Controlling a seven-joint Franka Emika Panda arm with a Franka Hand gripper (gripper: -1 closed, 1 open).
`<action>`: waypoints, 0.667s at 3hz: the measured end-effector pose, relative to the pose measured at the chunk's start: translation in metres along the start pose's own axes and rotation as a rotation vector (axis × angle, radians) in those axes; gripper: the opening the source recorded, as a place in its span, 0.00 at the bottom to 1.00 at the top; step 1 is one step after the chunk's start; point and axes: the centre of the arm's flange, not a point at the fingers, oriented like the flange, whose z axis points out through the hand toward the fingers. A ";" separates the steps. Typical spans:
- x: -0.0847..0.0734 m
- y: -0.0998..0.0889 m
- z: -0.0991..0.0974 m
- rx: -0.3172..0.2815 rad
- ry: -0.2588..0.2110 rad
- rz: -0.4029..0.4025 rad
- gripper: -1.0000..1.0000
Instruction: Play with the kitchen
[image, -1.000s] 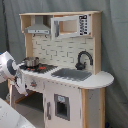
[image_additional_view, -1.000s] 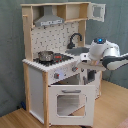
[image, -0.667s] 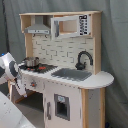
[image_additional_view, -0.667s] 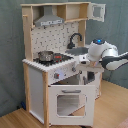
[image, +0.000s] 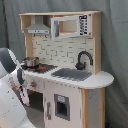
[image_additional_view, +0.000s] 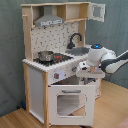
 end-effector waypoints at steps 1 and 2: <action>-0.001 0.000 0.001 0.004 -0.001 0.002 1.00; -0.002 0.000 0.002 0.005 -0.001 0.003 0.00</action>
